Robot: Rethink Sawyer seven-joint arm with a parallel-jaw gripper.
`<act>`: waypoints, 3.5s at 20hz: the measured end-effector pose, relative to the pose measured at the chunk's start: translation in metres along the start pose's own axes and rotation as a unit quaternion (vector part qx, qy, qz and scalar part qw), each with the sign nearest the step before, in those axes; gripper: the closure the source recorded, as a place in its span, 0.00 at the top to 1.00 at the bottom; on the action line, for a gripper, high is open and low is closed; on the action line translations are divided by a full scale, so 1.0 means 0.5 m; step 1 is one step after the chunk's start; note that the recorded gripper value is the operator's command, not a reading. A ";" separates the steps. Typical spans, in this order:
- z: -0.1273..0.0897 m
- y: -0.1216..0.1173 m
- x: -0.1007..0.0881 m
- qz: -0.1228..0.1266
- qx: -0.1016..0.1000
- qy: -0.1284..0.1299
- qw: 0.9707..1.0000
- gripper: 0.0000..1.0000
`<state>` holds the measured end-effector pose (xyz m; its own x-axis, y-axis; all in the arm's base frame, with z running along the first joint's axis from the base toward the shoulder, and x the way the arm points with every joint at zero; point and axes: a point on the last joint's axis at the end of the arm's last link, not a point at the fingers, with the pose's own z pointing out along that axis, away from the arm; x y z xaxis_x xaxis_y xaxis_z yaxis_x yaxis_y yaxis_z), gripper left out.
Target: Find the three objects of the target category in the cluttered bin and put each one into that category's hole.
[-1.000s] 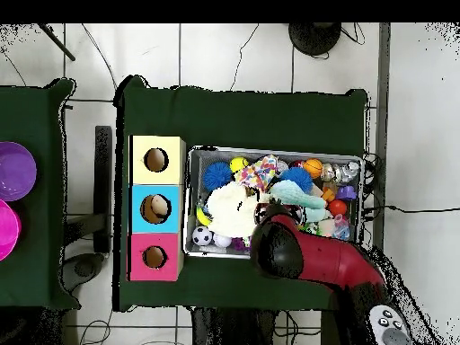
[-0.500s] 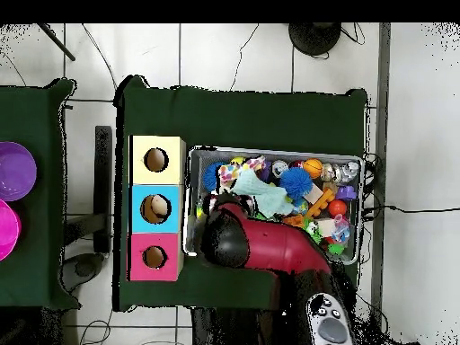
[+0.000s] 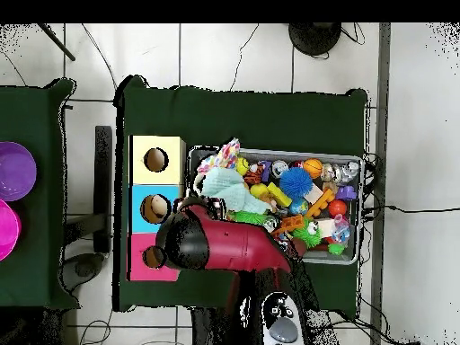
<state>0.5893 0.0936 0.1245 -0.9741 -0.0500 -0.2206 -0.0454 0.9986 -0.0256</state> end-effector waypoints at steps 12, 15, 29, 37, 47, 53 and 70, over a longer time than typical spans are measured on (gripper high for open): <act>0.040 -0.038 0.011 0.024 0.006 0.014 1.000 1.00; 0.044 -0.049 0.010 0.028 0.008 0.010 1.000 1.00; 0.029 -0.118 -0.007 0.056 0.018 -0.009 0.998 1.00; 0.043 -0.197 0.002 0.078 0.030 -0.013 0.996 1.00; 0.100 -0.315 0.052 0.086 0.053 -0.027 0.994 1.00; 0.122 -0.326 0.078 0.078 0.054 -0.017 0.995 1.00; 0.150 -0.320 0.104 0.053 0.058 -0.021 0.997 1.00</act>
<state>0.5624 -0.0697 0.0440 -0.9618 0.0520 -0.2688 0.0849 0.9901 -0.1122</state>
